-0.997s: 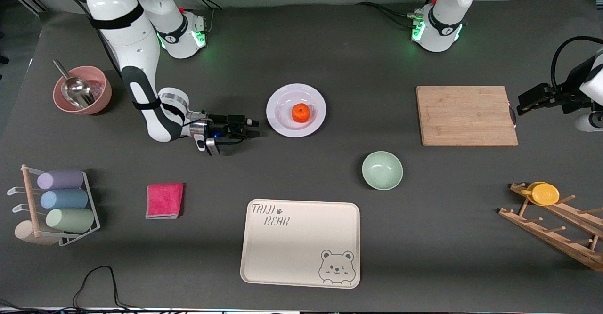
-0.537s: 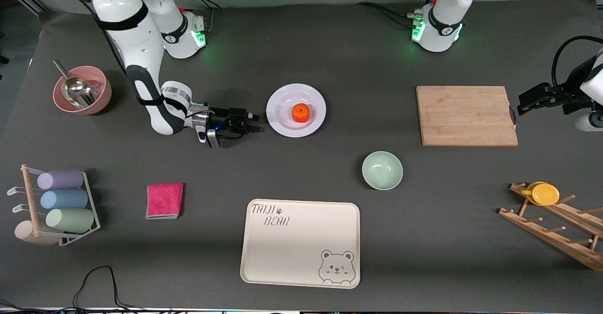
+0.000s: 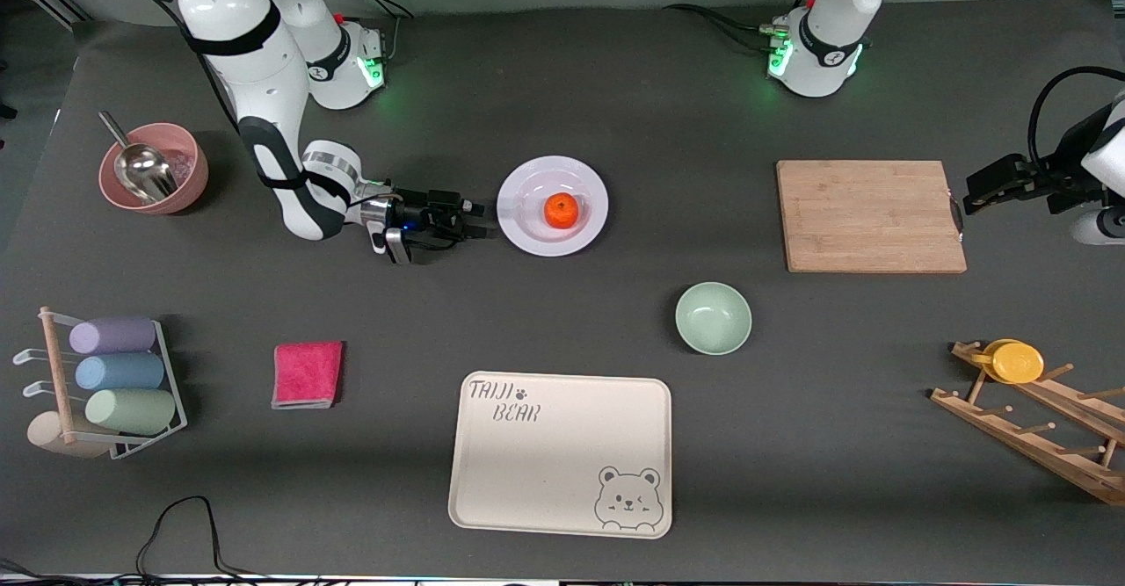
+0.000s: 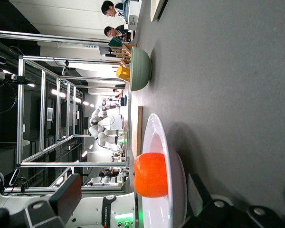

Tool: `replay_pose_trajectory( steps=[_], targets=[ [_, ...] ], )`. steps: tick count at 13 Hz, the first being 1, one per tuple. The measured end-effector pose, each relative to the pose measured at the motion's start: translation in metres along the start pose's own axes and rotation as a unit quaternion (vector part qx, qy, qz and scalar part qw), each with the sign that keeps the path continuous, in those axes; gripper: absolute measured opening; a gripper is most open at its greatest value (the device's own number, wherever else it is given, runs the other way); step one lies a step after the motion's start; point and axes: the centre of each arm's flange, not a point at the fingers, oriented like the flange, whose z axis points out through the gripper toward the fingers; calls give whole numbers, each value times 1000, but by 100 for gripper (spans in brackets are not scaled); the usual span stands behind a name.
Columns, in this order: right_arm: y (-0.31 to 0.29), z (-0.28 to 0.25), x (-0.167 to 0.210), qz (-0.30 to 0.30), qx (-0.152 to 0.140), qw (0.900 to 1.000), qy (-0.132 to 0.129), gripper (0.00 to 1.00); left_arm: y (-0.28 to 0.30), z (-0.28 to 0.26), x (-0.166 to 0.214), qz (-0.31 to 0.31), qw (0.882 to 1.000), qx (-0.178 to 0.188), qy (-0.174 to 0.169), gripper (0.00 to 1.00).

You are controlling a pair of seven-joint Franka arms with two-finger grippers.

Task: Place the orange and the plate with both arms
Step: 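Slide the right gripper to the plate rim and grip it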

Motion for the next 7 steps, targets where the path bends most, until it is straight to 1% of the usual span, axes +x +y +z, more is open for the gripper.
replay_pose_trajectory(
  steps=[3, 7],
  targets=[
    [-1, 2, -7, 4, 1, 1000, -1, 100, 0, 0, 0, 1, 1000, -1, 0, 100],
    [-3, 20, -23, 18, 5, 1000, 8, 100, 0, 0, 0, 2, 1000, -1, -1, 100]
  ],
)
